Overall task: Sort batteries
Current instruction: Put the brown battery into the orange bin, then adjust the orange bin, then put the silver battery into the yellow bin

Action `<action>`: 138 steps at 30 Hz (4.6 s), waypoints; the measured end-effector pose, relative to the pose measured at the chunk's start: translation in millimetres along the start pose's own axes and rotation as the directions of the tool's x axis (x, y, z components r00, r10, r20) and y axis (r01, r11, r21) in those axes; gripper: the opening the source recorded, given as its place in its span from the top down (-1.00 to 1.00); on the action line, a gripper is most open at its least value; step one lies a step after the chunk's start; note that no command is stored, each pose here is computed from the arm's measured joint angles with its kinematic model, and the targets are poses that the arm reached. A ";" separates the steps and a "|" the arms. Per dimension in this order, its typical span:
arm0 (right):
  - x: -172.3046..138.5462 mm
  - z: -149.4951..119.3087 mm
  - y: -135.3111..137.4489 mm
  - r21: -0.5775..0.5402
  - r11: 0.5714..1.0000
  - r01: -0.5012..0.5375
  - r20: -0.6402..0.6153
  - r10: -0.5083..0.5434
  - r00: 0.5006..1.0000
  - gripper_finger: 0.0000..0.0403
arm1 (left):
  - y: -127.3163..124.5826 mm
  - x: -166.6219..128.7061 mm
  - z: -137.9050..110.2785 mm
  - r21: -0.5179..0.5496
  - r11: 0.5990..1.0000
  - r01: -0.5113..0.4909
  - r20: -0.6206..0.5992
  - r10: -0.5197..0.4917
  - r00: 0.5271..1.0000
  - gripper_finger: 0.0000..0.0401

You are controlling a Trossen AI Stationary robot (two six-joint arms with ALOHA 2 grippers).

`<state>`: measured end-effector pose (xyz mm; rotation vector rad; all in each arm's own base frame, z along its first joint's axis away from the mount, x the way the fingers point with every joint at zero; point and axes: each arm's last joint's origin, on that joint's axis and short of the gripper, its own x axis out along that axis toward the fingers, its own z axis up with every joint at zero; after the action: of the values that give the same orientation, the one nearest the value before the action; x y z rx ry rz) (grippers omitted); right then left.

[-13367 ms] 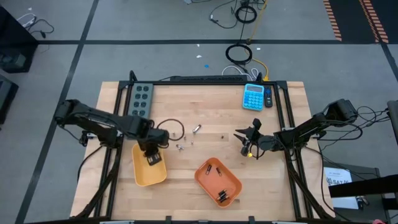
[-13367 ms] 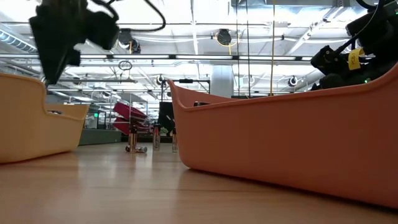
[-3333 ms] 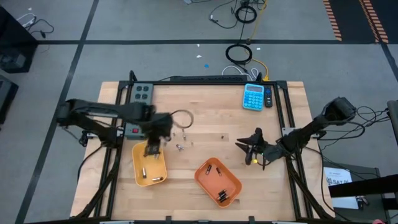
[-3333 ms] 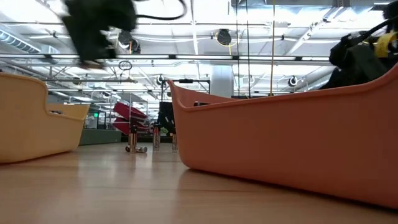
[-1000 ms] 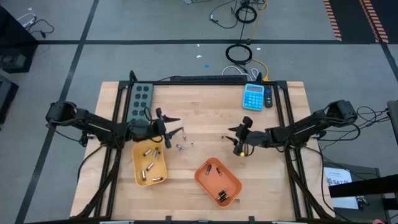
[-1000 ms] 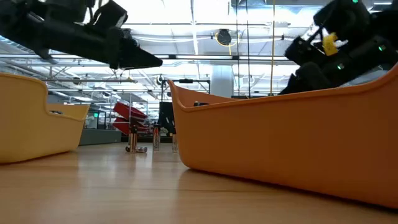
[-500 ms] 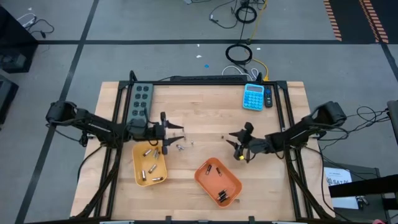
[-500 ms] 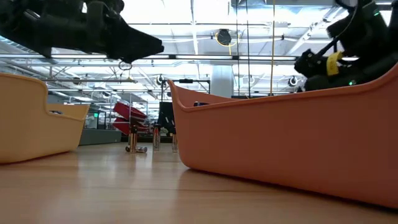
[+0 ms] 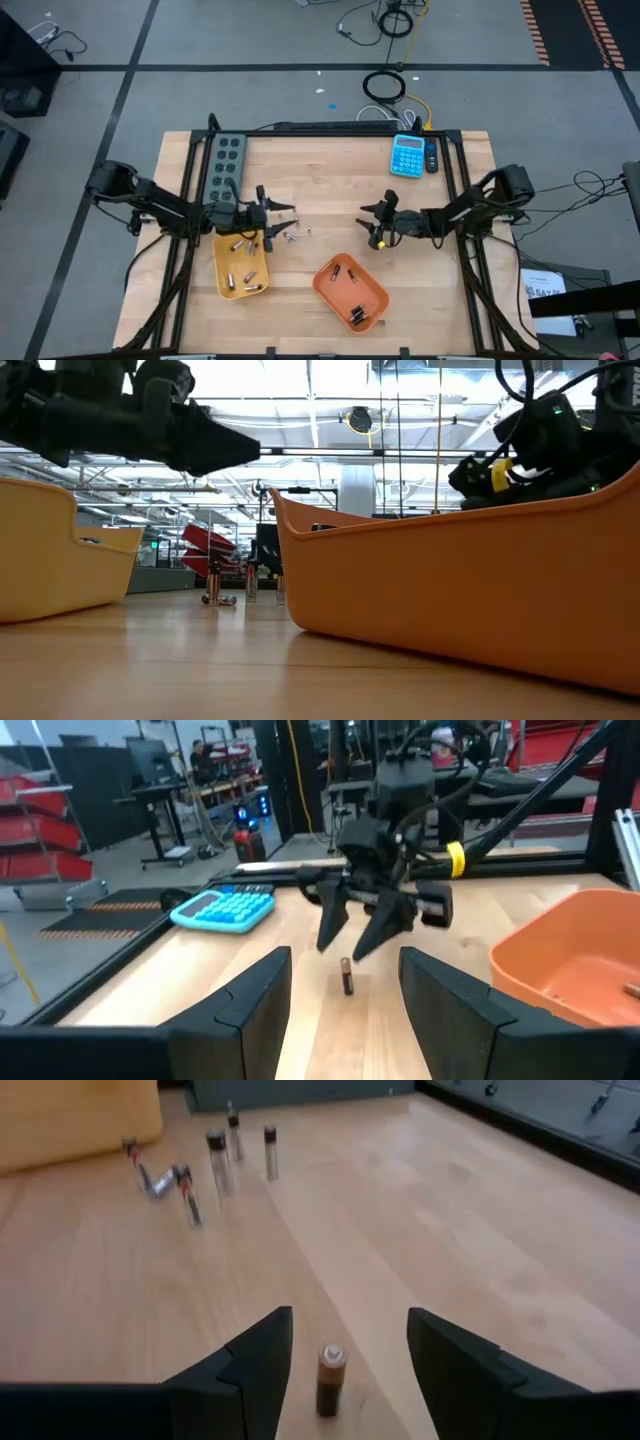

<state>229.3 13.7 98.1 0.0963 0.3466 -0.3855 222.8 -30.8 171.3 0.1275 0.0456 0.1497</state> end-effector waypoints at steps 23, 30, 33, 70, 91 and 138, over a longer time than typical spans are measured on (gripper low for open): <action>28.7 -29.3 0.7 -0.005 1.000 0.024 -0.103 -0.025 0.994 0.71 | 14.6 12.5 -7.1 -0.065 0.990 -0.122 0.010 0.123 0.992 0.02; -4.8 -29.7 -11.8 -0.033 0.999 0.014 -0.091 -0.017 0.996 0.92 | 13.9 16.8 -9.5 -0.103 0.992 -0.071 -0.042 0.067 0.997 0.12; -26.2 -10.6 -6.8 -0.010 0.999 -0.050 0.003 0.050 0.999 0.92 | 12.2 16.6 -14.2 -0.118 0.993 -0.026 -0.086 0.016 0.996 0.18; -49.5 118.9 175.8 0.060 0.970 -0.234 -0.502 0.232 0.833 0.20 | -10.9 -0.1 -7.8 -0.104 0.990 0.098 -0.025 -0.101 0.995 0.25; 19.1 74.0 157.3 -0.110 0.991 -0.072 -0.840 -0.054 0.540 0.28 | -10.7 21.8 5.1 -0.041 0.996 0.079 -0.151 -0.084 0.985 0.25; -43.1 129.3 38.0 -0.123 0.976 0.177 -0.048 -0.184 0.982 0.60 | 40.8 54.4 35.6 -0.080 0.962 0.261 -0.728 -0.235 0.644 0.14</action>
<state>246.9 43.5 235.3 -0.0406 0.4372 -0.5418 272.6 13.1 210.0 0.0842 0.8842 -0.0899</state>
